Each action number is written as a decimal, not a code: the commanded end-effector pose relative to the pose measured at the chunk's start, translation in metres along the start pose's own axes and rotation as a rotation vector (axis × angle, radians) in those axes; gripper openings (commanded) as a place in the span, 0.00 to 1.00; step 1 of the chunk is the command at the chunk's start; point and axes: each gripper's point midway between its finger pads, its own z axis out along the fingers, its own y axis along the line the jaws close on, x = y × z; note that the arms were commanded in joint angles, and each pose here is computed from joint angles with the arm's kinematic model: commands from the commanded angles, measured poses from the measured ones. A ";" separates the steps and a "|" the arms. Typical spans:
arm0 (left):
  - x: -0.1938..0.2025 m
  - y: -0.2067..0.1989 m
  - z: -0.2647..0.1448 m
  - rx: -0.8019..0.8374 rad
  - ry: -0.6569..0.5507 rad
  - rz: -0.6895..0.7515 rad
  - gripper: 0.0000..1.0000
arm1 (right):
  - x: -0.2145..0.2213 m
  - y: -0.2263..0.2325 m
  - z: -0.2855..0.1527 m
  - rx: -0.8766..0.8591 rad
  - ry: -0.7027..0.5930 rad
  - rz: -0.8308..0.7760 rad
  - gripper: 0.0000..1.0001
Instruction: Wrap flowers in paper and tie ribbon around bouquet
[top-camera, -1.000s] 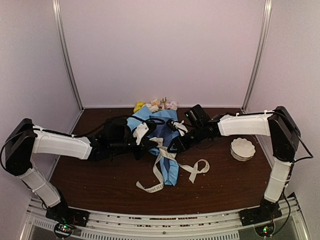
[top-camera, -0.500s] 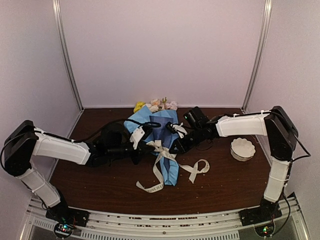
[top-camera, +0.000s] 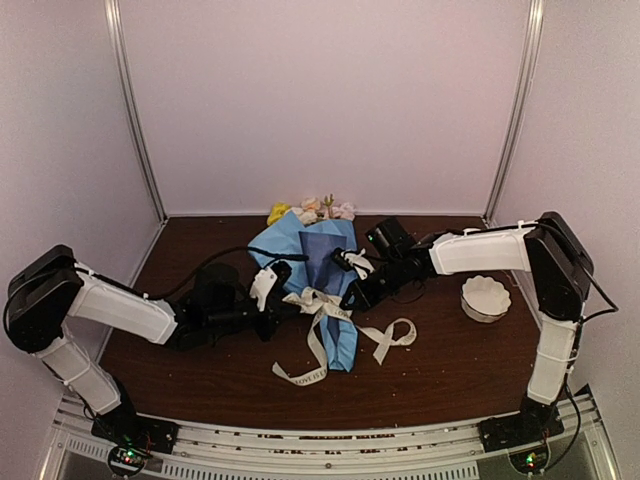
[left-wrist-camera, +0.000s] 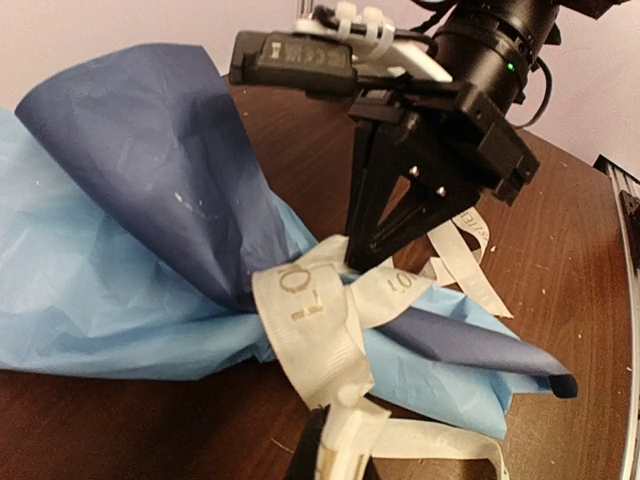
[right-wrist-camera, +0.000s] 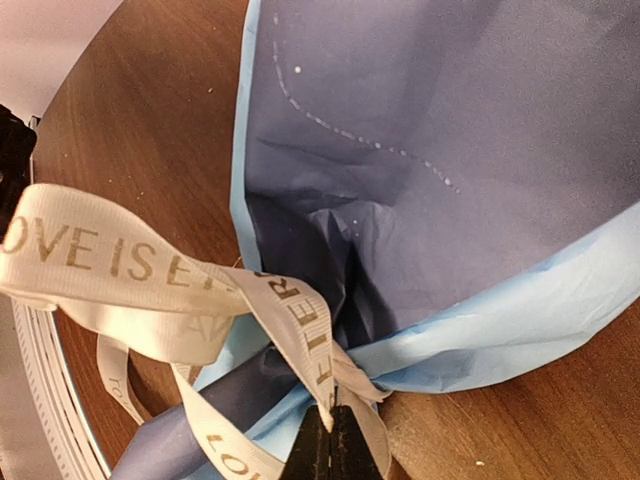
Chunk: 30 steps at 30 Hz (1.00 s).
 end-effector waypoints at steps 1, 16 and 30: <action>-0.008 0.006 -0.007 -0.030 -0.064 -0.038 0.00 | -0.016 0.005 -0.012 0.010 -0.034 -0.043 0.00; 0.020 0.027 -0.038 -0.201 0.003 -0.047 0.74 | -0.028 0.018 -0.031 -0.006 -0.066 -0.069 0.00; -0.032 -0.010 0.030 0.026 0.080 0.653 0.90 | -0.031 0.044 -0.048 -0.112 -0.072 -0.088 0.00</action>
